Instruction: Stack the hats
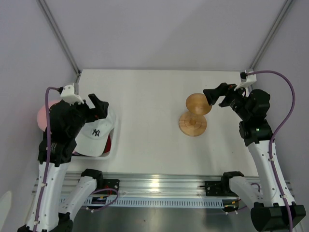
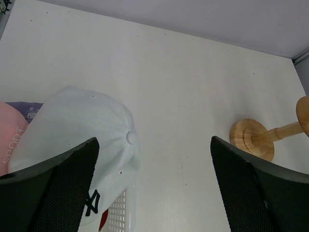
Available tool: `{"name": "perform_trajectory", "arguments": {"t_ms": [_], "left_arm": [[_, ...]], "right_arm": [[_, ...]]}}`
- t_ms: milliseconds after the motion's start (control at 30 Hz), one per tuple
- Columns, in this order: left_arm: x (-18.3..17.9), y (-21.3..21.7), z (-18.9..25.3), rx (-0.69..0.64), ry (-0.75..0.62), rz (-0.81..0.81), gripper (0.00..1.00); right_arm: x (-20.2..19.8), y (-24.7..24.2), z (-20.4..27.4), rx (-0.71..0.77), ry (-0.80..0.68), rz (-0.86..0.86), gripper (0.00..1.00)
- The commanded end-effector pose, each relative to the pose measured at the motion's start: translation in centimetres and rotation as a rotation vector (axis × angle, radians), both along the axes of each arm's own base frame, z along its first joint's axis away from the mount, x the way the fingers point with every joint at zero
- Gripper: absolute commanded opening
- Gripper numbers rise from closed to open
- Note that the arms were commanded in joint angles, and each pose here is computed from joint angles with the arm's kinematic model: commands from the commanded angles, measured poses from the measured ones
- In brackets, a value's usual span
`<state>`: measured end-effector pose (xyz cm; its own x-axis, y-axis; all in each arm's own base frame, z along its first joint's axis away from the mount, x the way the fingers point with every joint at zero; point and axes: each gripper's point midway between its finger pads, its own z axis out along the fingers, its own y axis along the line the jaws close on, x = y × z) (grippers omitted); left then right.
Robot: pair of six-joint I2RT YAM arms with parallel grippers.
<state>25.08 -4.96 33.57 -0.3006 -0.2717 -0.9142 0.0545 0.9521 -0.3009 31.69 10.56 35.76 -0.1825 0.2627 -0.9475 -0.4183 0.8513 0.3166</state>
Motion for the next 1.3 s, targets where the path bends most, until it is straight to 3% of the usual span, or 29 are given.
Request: {"name": "perform_trajectory", "arguments": {"t_ms": [0,200,400,567,933,1033,1067,1133,1167,1233,1267], "left_arm": [[-1.5,0.0,0.6,-0.030,-0.013,-0.003,0.99],[-2.1,-1.2,-0.7,-0.045,0.002,-0.073,1.00],[-0.1,-0.8,-4.8,-0.055,0.177,0.000,0.99],[1.6,-0.1,-8.2,0.049,0.327,0.111,0.99],[4.1,1.4,-11.0,0.188,0.409,0.259,0.98],[4.1,1.6,-10.2,0.181,0.369,0.268,0.87],[4.3,1.4,-9.9,0.171,0.345,0.257,0.77],[4.2,1.0,-9.5,0.150,0.311,0.233,0.66],[4.4,0.9,-9.3,0.143,0.294,0.228,0.53],[4.4,0.7,-9.3,0.136,0.286,0.212,0.42],[4.4,0.5,-9.3,0.142,0.286,0.200,0.27]], "right_arm": [[-0.3,0.3,1.4,-0.008,-0.054,0.018,1.00],[-0.4,0.6,0.5,0.003,-0.023,0.035,0.99],[-0.6,0.9,-0.6,0.028,0.008,0.046,0.99],[-1.3,1.0,-1.6,0.033,0.051,0.046,1.00],[-1.3,0.5,-3.1,0.025,0.066,0.014,0.99],[-1.3,0.4,-3.5,0.020,0.073,0.011,0.99],[-1.2,0.4,-3.7,0.023,0.076,0.009,1.00],[-1.1,0.4,-3.9,0.027,0.085,0.007,1.00],[-1.1,0.4,-4.2,0.035,0.095,0.005,0.99],[-0.9,0.3,-4.6,0.043,0.114,-0.010,0.99],[-0.9,0.2,-4.9,0.051,0.126,-0.017,0.99]]}}
